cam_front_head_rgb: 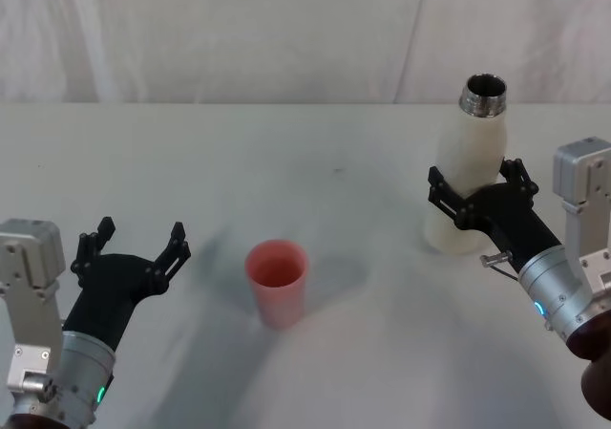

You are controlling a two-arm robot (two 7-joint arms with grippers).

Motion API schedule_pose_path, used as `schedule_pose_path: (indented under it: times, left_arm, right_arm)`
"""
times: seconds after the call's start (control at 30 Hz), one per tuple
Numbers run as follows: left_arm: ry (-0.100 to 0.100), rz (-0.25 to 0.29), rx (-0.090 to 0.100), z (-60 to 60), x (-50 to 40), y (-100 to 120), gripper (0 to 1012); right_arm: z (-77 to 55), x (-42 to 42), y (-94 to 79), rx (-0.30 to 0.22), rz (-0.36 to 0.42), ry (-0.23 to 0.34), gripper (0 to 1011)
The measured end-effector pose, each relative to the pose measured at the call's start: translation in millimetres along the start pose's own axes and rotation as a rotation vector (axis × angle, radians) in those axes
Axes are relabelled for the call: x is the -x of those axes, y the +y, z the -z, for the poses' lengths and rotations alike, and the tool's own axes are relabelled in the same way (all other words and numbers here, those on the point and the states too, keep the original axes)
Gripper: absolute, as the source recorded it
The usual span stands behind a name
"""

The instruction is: Grasp the thermos with one hand and pour water into the cup lid.

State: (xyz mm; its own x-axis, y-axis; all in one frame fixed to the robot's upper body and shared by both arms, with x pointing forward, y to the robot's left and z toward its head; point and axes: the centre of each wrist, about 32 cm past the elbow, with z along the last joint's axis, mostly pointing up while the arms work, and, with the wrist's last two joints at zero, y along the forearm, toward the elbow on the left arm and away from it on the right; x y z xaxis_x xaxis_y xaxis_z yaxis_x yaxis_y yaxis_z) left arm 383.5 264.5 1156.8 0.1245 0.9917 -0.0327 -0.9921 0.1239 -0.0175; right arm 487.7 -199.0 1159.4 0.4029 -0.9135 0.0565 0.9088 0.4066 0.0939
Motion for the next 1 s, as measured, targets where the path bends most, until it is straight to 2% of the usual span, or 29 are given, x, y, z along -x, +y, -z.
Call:
schedule_pose_path:
  times: [1.0]
  left_arm:
    - [0.000, 0.000, 0.000, 0.0, 0.0, 0.0, 1001]
  right_arm:
    - [3.2, 0.1, 2.5, 0.006, -0.018, -0.003, 951]
